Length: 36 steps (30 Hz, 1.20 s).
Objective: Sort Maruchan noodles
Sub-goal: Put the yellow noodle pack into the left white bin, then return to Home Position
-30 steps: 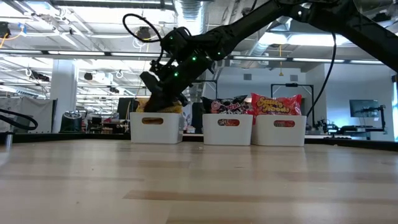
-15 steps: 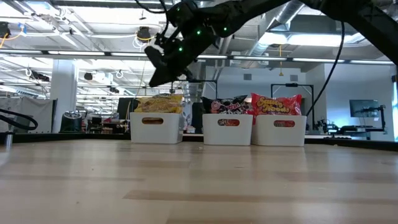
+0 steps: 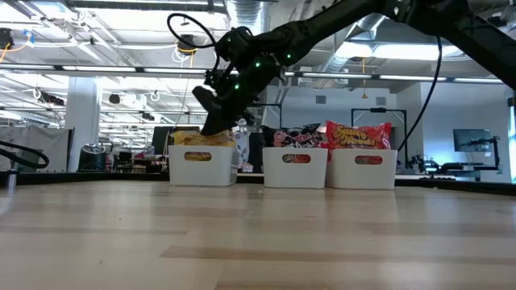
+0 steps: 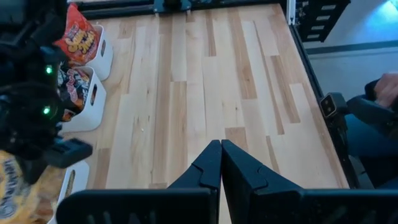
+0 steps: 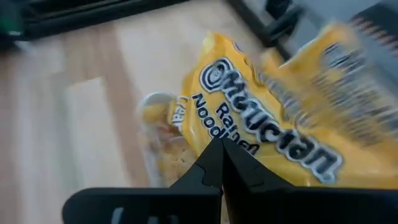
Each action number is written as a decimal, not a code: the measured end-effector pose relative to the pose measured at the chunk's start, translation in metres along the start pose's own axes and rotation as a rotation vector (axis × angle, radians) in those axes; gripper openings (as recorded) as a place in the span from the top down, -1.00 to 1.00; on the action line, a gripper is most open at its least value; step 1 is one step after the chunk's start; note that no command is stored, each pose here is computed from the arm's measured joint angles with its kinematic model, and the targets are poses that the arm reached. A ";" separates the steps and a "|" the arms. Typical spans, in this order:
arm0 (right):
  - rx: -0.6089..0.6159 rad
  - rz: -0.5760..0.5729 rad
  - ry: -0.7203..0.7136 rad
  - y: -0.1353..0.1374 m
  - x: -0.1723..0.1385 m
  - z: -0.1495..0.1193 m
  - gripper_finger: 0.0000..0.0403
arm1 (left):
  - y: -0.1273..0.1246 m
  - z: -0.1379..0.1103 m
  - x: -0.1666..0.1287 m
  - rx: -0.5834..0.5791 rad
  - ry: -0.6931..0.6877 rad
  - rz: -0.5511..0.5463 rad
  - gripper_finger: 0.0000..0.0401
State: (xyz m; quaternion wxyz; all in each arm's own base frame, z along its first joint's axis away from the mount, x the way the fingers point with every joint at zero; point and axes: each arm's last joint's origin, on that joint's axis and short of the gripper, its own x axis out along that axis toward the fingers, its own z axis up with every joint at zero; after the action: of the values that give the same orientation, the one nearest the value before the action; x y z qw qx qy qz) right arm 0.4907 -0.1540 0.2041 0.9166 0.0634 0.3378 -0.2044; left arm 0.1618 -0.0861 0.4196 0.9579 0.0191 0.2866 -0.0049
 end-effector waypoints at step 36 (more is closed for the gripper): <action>-0.084 0.016 0.023 0.016 -0.060 0.022 0.90 | 0.001 -0.002 0.000 -0.001 0.012 0.022 1.00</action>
State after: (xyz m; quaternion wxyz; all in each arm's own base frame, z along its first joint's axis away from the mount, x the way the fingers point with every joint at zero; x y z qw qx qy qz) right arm 0.4693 -0.1252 0.2587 0.9160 0.0301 0.3561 -0.1821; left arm 0.1605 -0.0847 0.4179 0.9561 0.0218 0.2920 0.0059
